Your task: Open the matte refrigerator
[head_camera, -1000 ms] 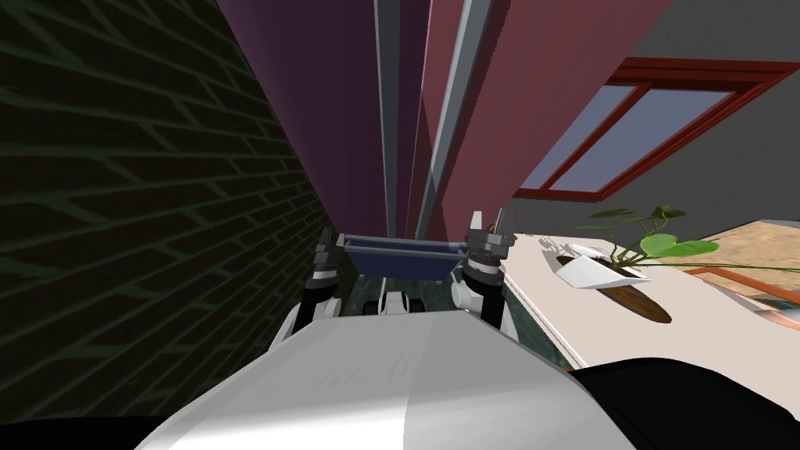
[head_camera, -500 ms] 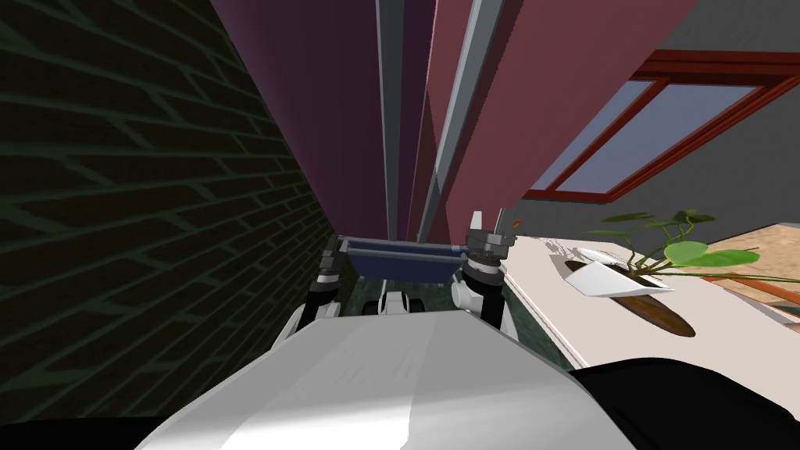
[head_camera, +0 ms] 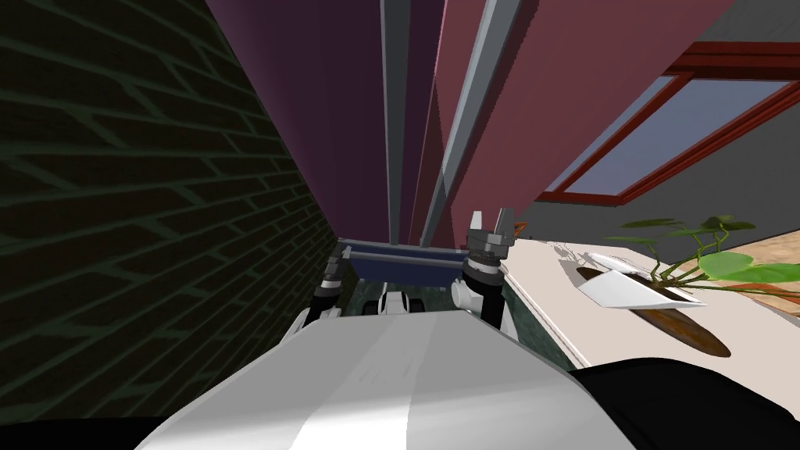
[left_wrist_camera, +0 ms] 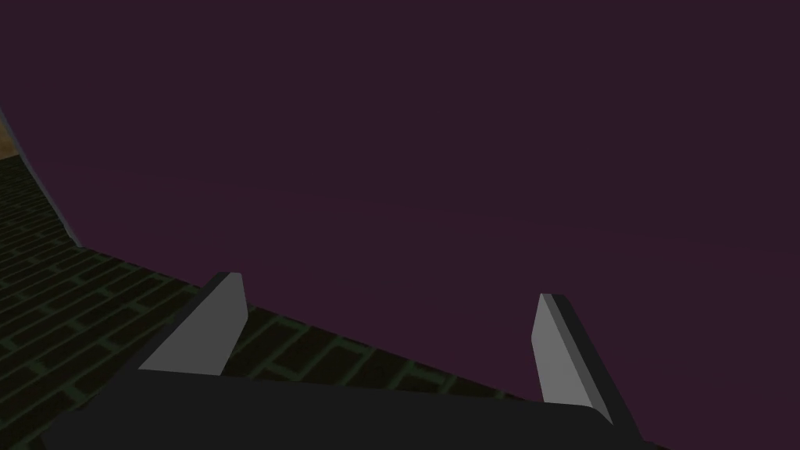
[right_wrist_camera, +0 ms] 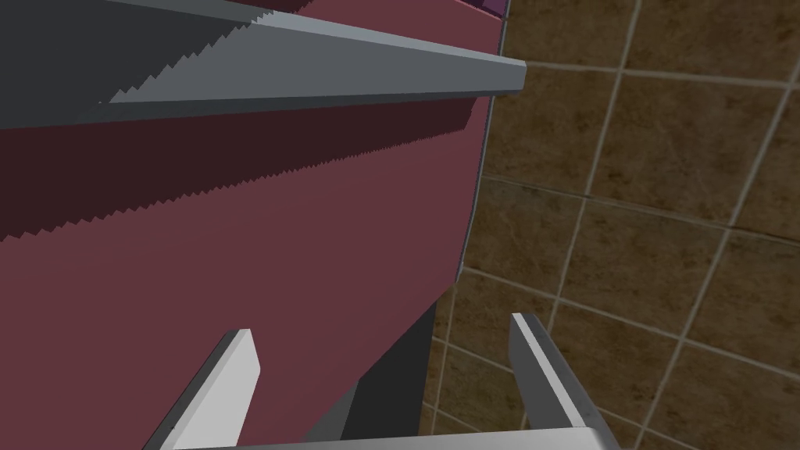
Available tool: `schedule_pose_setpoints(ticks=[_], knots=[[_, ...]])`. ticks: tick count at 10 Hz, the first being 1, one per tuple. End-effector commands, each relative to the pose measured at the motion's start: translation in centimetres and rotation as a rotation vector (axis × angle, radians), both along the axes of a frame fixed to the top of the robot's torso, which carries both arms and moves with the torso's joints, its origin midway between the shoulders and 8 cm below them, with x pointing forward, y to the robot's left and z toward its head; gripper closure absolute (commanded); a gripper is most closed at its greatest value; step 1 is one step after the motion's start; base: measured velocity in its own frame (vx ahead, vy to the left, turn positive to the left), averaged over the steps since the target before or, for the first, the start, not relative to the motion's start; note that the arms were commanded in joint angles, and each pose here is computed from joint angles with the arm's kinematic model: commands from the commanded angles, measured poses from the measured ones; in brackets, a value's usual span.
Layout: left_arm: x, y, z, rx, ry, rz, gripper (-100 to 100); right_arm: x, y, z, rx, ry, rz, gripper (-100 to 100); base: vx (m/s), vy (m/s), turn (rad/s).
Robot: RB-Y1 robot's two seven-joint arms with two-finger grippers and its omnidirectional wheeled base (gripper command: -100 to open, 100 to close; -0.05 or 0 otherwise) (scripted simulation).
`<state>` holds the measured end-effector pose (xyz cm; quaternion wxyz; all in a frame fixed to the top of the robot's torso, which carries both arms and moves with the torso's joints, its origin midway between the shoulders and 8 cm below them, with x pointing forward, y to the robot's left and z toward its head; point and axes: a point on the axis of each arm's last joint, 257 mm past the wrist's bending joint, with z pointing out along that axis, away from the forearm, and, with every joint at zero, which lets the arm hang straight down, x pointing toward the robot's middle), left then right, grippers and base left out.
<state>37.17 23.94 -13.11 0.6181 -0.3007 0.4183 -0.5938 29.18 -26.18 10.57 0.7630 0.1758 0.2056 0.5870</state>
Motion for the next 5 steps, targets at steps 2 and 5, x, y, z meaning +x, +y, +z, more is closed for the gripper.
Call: schedule_pose_setpoints(ticks=[2,5], knots=[[-0.2,-0.3,-2.9,0.014,0.025,-0.017,-100,0.0,0.0,0.0,0.0,0.0,0.0,0,0.057,-0.001,0.027],[-0.4,-0.3,-5.1,0.018,0.058,-0.02,-100,0.0,0.0,0.0,0.0,0.0,0.0,0,0.052,0.007,0.016]])
